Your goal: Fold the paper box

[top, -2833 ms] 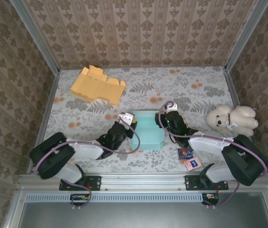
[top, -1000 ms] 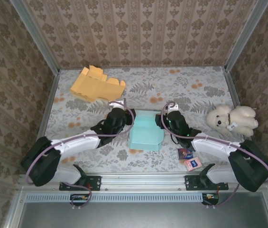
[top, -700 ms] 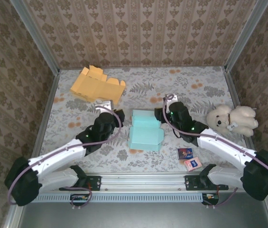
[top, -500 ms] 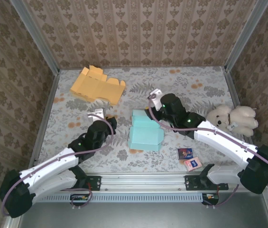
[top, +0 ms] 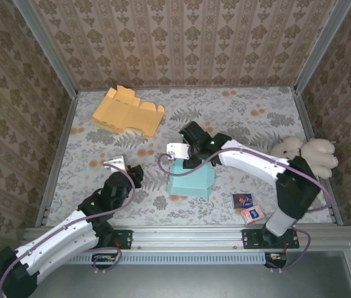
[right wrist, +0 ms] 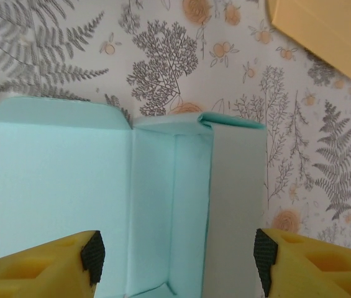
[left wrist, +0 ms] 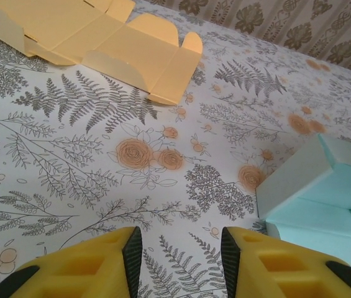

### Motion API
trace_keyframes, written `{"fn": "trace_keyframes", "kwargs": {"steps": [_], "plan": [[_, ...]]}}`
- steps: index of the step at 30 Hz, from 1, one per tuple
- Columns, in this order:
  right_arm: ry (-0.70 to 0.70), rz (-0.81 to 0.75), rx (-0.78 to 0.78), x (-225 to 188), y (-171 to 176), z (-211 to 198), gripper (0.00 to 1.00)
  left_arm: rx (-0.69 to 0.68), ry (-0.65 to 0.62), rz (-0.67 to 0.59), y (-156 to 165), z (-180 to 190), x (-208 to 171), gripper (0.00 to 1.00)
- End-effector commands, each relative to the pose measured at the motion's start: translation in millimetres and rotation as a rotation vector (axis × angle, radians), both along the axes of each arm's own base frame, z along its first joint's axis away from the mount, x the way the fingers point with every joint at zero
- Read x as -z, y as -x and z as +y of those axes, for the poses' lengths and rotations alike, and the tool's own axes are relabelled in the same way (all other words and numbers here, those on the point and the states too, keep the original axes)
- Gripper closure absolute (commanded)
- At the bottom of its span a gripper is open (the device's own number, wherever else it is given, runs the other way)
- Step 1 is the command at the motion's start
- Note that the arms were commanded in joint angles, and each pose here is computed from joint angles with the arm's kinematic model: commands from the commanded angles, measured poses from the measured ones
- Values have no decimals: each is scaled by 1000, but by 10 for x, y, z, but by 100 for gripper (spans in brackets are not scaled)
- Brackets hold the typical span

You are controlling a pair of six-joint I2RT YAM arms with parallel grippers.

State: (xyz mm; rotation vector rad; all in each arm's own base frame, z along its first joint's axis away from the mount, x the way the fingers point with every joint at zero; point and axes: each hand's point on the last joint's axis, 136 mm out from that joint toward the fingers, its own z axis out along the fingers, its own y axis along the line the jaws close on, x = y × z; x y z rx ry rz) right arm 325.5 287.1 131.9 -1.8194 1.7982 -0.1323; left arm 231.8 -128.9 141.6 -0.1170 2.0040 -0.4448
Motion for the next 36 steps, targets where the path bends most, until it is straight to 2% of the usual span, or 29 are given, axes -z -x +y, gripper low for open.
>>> {"fn": "trace_keyframes", "kwargs": {"steps": [1, 8, 14, 24, 27, 32, 36], "plan": [[58, 26, -31, 7, -146, -17, 32, -18, -7, 5, -2, 55, 41, 59], [25, 187, 31, 169, -459, -98, 35, -22, -13, 7, -17, 77, 64, 59], [-140, 334, 134, 202, -726, -236, 37, -23, -18, 8, -25, 88, 85, 59], [-377, 484, 442, 453, -1366, -641, 41, 17, 15, 27, -34, -35, 65, 57], [-443, 536, 475, 468, -1401, -720, 42, 47, 35, 42, -54, -144, 64, 55], [-469, 562, 536, 520, -1400, -828, 42, 76, 30, 71, -125, -326, 80, 51], [-504, 587, 625, 542, -1442, -945, 47, 108, 26, 91, -177, -520, 92, 51]]}}
